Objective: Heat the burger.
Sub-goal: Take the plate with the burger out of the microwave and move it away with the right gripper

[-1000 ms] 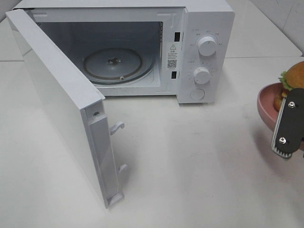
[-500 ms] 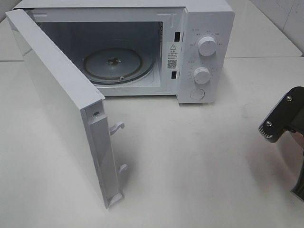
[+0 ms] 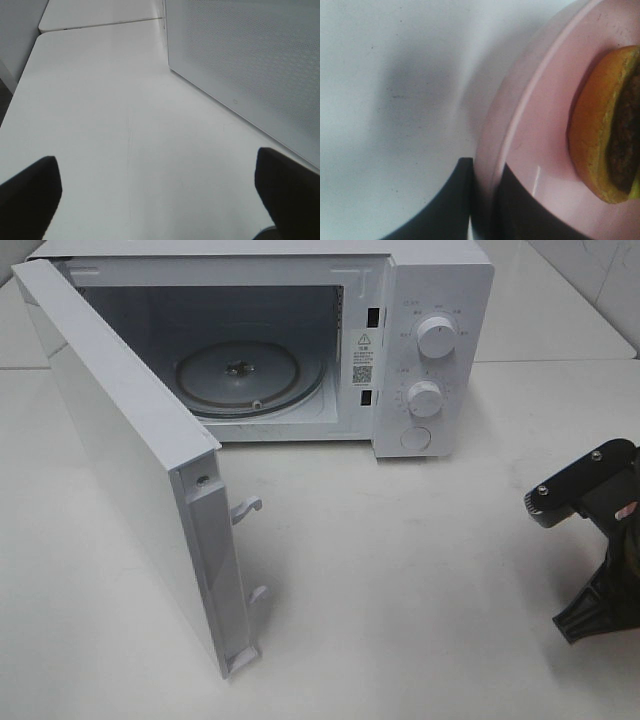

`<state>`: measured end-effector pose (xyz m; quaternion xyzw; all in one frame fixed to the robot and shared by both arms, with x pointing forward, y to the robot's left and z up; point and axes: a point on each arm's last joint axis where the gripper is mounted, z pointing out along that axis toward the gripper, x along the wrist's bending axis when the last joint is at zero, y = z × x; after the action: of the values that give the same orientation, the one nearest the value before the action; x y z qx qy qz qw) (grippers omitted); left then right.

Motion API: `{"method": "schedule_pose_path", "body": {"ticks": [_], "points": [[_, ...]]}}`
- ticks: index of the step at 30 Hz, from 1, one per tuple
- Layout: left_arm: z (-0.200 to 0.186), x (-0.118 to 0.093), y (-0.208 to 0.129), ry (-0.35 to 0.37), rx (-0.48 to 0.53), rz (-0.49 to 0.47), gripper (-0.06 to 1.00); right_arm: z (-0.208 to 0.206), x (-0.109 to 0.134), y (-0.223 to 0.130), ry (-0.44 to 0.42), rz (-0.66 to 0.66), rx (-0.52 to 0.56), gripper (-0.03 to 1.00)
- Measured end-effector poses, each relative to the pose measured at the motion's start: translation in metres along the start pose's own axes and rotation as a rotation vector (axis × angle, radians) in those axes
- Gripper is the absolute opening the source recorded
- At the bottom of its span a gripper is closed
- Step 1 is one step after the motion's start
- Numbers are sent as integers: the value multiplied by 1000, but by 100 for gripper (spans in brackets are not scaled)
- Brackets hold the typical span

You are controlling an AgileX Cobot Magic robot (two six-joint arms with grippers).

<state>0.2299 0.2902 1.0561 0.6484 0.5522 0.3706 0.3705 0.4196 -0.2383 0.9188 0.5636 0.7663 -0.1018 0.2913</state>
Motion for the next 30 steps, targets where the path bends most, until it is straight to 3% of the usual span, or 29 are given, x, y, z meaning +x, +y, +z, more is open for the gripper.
{"method": "schedule_pose_path", "body": {"ticks": [10, 21, 25, 26, 29, 30], "points": [[0, 0, 0, 0, 0, 0, 97, 31, 23, 4, -46, 102, 54, 10], [0, 0, 0, 0, 0, 0, 97, 49, 35, 14, -107, 118, 67, 13], [0, 0, 0, 0, 0, 0, 97, 51, 37, 22, -130, 77, 54, 22], [0, 0, 0, 0, 0, 0, 97, 51, 36, 23, -133, 59, 56, 28], [0, 0, 0, 0, 0, 0, 97, 50, 35, 23, -135, 47, 61, 31], [0, 0, 0, 0, 0, 0, 97, 49, 35, 22, -131, 48, 66, 38]]}}
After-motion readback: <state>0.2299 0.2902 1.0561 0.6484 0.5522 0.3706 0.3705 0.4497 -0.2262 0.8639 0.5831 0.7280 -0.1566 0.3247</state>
